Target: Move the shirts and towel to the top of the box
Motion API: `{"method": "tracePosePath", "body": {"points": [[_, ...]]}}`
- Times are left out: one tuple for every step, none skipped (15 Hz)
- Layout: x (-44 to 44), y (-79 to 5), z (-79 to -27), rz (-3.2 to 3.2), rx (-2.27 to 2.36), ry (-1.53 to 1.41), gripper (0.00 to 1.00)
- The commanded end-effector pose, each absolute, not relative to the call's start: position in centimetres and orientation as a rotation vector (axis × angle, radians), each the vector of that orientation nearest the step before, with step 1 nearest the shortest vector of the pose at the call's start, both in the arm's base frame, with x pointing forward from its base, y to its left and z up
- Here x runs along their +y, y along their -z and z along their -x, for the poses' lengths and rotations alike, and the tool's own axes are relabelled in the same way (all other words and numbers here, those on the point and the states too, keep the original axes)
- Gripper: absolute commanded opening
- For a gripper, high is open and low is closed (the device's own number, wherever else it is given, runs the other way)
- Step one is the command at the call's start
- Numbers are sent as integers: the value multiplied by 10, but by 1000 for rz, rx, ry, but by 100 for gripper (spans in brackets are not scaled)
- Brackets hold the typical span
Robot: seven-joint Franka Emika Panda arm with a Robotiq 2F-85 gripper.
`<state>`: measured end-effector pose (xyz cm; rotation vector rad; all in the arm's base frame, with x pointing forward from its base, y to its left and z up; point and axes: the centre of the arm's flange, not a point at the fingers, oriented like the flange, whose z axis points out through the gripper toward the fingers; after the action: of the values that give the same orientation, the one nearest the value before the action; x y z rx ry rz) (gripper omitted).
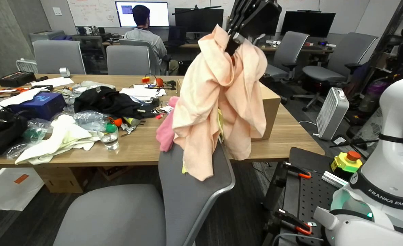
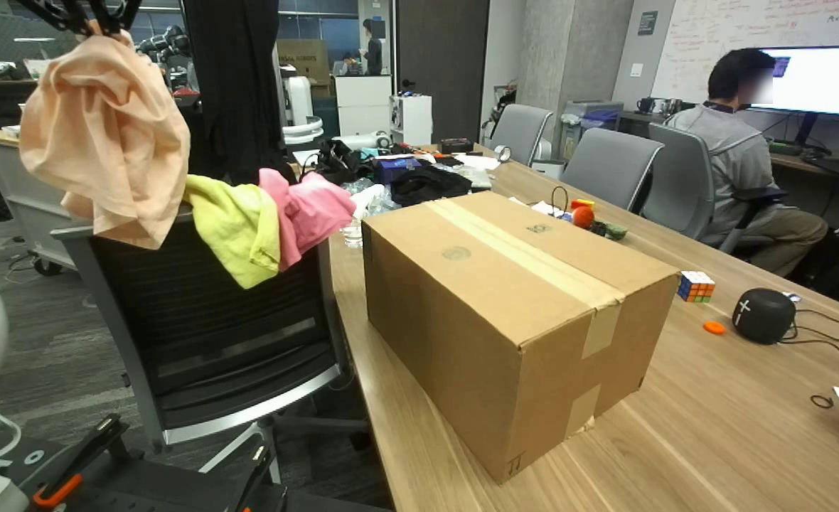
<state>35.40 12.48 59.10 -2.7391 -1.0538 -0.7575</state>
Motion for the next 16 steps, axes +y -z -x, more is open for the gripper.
{"method": "tracePosePath", "body": {"points": [[126, -605, -365, 2753, -1085, 770, 3], [128, -607, -367, 2755, -1086, 772, 3], [129, -609, -369, 2752, -1086, 768, 3], [131, -610, -371, 2754, -1086, 772, 3], [131, -611, -373, 2762, -1082, 772, 3], [131, -613, -377, 2772, -1086, 770, 3], [128, -617, -382, 2780, -1069, 776, 3], [126, -624, -387, 2792, -1047, 800, 3], [122, -635, -392, 2797, -1025, 811, 3], [116, -654, -398, 2795, -982, 835, 3], [111, -672, -401, 2793, -946, 866, 3], [104, -692, -403, 2785, -919, 896, 3], [99, -711, -405, 2782, -889, 922, 3], [92, -728, -405, 2777, -861, 963, 3], [86, -746, -407, 2779, -830, 992, 3], [76, -757, -407, 2782, -800, 1025, 3]]}}
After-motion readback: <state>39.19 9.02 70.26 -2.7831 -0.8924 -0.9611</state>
